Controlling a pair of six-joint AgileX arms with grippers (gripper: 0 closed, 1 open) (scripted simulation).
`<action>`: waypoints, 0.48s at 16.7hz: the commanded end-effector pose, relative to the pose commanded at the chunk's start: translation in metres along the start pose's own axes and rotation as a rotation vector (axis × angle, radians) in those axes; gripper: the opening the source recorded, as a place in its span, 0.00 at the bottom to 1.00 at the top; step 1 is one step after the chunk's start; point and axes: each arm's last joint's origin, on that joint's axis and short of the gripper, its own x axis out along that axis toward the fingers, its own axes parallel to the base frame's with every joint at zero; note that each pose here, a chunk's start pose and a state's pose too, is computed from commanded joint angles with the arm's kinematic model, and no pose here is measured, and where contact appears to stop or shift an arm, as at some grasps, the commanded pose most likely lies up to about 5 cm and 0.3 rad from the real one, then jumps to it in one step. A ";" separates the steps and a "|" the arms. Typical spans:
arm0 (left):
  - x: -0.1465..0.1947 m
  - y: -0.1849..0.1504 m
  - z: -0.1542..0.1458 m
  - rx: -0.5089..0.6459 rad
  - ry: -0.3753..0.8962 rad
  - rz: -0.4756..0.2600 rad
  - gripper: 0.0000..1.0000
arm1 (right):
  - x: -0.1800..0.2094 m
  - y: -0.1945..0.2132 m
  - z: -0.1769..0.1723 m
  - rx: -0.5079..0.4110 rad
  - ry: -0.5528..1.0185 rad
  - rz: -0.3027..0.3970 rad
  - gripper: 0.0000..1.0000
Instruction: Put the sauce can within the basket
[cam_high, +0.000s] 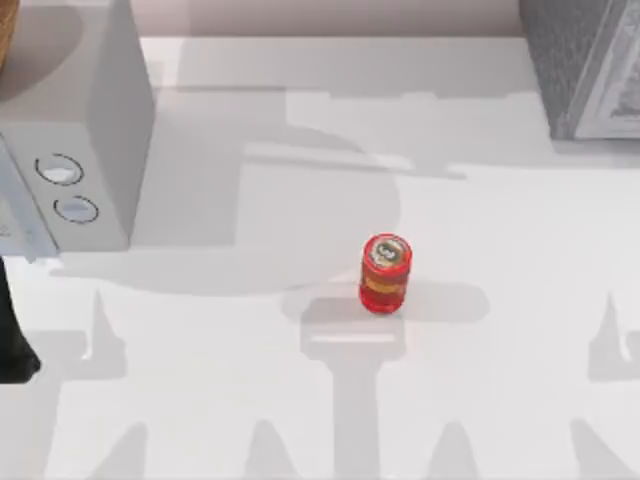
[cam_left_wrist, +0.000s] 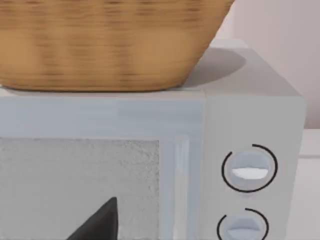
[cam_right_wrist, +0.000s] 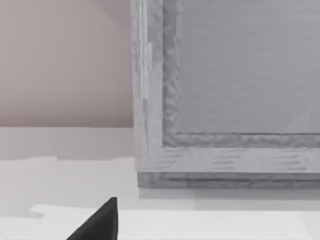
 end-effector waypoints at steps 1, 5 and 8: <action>0.000 0.000 0.000 0.000 0.000 0.000 1.00 | 0.000 0.000 0.000 0.000 0.000 0.000 1.00; 0.003 -0.002 0.005 -0.001 0.002 -0.034 1.00 | 0.000 0.000 0.000 0.000 0.000 0.000 1.00; 0.011 -0.006 0.019 -0.002 0.005 -0.119 1.00 | 0.000 0.000 0.000 0.000 0.000 0.000 1.00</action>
